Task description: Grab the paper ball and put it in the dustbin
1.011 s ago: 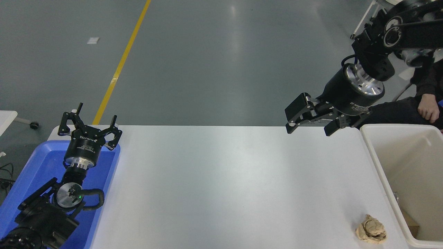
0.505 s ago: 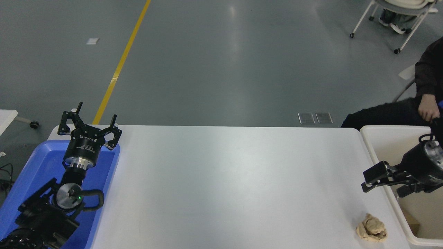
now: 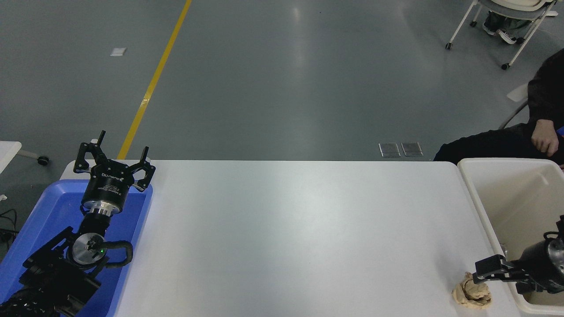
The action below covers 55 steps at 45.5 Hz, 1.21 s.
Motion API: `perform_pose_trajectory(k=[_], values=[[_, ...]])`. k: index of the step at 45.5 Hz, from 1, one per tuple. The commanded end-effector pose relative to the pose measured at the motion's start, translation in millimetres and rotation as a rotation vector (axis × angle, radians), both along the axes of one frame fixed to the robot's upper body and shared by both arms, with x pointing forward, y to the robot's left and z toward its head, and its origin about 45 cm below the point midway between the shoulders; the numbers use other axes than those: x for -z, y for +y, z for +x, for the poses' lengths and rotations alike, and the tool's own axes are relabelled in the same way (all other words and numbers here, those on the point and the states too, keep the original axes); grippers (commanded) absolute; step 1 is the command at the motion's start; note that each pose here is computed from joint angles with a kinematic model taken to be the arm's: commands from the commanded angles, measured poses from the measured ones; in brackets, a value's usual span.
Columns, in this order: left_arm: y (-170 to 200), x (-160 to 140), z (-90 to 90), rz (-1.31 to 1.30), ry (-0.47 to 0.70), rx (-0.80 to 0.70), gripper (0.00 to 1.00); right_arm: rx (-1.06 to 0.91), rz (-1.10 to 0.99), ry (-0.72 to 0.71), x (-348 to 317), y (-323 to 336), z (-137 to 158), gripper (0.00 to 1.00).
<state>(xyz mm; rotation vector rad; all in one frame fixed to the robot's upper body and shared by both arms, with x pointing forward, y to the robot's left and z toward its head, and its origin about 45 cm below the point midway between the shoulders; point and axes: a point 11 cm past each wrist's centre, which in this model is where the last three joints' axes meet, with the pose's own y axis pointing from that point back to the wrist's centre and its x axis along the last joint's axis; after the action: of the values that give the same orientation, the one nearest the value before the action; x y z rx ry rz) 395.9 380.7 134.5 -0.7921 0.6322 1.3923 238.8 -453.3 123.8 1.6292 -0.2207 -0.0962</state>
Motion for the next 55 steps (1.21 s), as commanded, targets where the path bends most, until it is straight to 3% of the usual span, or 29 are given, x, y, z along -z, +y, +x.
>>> perform_pose_trajectory(k=[1, 15, 17, 19, 23, 25, 28, 39, 55], values=[[0.0, 0.1, 0.0, 0.000, 0.000, 0.001, 1.00, 0.008, -0.019, -0.003, 35.1, 0.9, -8.6, 1.00], [-0.7, 0.3, 0.0, -0.001, 0.001, 0.001, 1.00, 0.019, -0.008, -0.049, 61.2, 14.5, -6.6, 1.00], [-0.1, -0.1, 0.0, 0.000, -0.001, 0.002, 1.00, 0.020, -0.011, -0.062, 62.5, 14.4, -5.0, 0.96], [0.1, 0.0, 0.0, 0.000, 0.000, -0.001, 1.00, 0.019, -0.011, -0.070, 63.7, 14.9, -4.4, 0.83], [0.0, -0.2, -0.1, 0.000, -0.002, 0.000, 1.00, 0.018, -0.002, -0.074, 63.9, 16.0, -3.9, 0.26], [-0.1, -0.1, 0.0, 0.000, -0.001, 0.002, 1.00, 0.015, 0.000, -0.074, 64.0, 16.8, -3.4, 0.12], [0.0, 0.1, 0.0, 0.000, 0.000, 0.001, 1.00, 0.012, 0.003, -0.072, 64.8, 18.9, -3.3, 0.00], [-0.9, -0.8, 0.6, 0.000, -0.002, 0.004, 1.00, 0.020, 0.005, -0.095, 50.6, 9.5, 3.4, 0.00], [-1.4, -1.0, 0.5, -0.001, -0.005, 0.008, 1.00, -0.034, 0.003, -0.157, -79.7, -10.6, 41.9, 0.00]])
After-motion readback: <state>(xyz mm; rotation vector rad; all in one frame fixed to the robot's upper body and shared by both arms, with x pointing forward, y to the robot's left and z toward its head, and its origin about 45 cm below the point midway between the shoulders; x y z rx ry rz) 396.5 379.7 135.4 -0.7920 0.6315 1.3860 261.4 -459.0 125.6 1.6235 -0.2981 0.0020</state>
